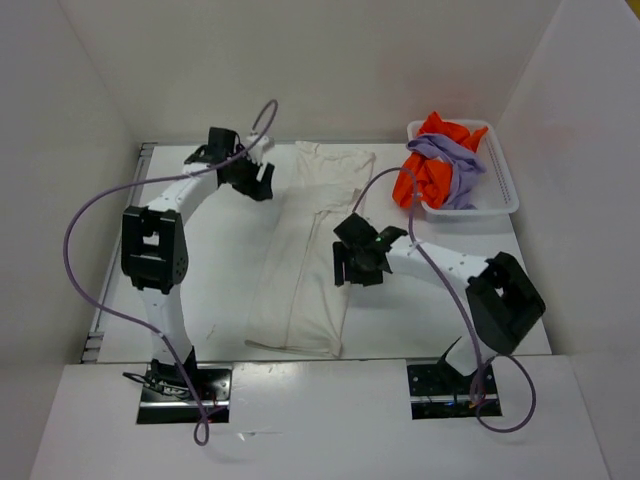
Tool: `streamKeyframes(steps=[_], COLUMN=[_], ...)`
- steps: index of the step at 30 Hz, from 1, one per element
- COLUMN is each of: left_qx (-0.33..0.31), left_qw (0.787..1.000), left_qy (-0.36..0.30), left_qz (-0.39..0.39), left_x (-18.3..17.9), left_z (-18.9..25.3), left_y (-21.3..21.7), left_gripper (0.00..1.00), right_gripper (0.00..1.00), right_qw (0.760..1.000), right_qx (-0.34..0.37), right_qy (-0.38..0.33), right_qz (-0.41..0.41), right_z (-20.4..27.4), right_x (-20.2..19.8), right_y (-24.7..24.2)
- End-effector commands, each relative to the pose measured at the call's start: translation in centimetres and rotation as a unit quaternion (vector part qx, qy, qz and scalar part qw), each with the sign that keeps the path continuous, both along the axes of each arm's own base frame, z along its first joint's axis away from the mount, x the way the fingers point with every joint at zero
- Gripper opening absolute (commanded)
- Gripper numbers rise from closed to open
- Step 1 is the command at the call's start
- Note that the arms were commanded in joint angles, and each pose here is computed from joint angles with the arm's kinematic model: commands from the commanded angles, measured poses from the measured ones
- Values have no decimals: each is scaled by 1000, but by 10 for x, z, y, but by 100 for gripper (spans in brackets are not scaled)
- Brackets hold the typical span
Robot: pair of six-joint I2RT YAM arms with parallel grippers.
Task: Fold and stack the t-shirts
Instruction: Grab the bottom of the folded rectangular tshirt with both arms
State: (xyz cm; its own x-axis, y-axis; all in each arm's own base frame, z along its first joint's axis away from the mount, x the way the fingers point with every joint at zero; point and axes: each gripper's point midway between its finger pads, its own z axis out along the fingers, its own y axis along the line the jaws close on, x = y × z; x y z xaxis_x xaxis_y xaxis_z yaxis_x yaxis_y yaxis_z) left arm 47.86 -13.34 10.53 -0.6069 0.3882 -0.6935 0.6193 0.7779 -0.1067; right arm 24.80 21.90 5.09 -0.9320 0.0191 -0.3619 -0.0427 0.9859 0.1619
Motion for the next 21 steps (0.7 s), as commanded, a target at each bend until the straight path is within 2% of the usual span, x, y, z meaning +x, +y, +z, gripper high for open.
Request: streamKeyframes(steps=[1,4,6,7,8,9,10,11,13,14,15,17,20,21], left_qx=[-91,-92,-69,-68,-49,-38,-24,-12,24,34,47,61,87,98], left_qw=[995,995,997,997,997,997,997,996,988,983,975,965,944,931], left_qy=[-4,17,40,29,50,47,23,30,27,56,55,103,122,96], left_qz=[28,38,12,-5,-33,-49,-63,-81,-148,-173,-209,-233,-295,-337], left_x=[48,42,12,-2,-31,-46,-63,-84,-134,-161,-178,-220,-263,-272], left_z=[29,15,1,15,-7,-9,9,5,-4,-11,-15,-28,-39,-36], left_y=[-16,-11,-11,-10,-6,-2,3,7,14,16,16,24,24,20], left_gripper=[80,80,79,79,78,78,78,78,78,78,78,78,78,78], right_gripper=[73,73,73,73,73,73,73,73,73,73,73,72,71,71], right_qw=[999,997,996,996,994,993,993,992,991,990,991,991,992,991], right_qx=[22,47,40,32,24,23,20,21,11,8,10,16,9,6], right_qy=[5,7,29,44,53,60,64,66,80,82,83,82,80,81], right_qz=[27,60,72,77,95,95,100,105,107,112,107,102,101,108], right_z=[13,26,24,19,18,18,15,16,9,5,0,-4,-17,-21], right_x=[-42,-80,-106,-116,-131,-139,-146,-152,-163,-167,-167,-165,-165,-168], right_y=[9,28,34,35,41,43,45,48,46,44,45,49,53,57])
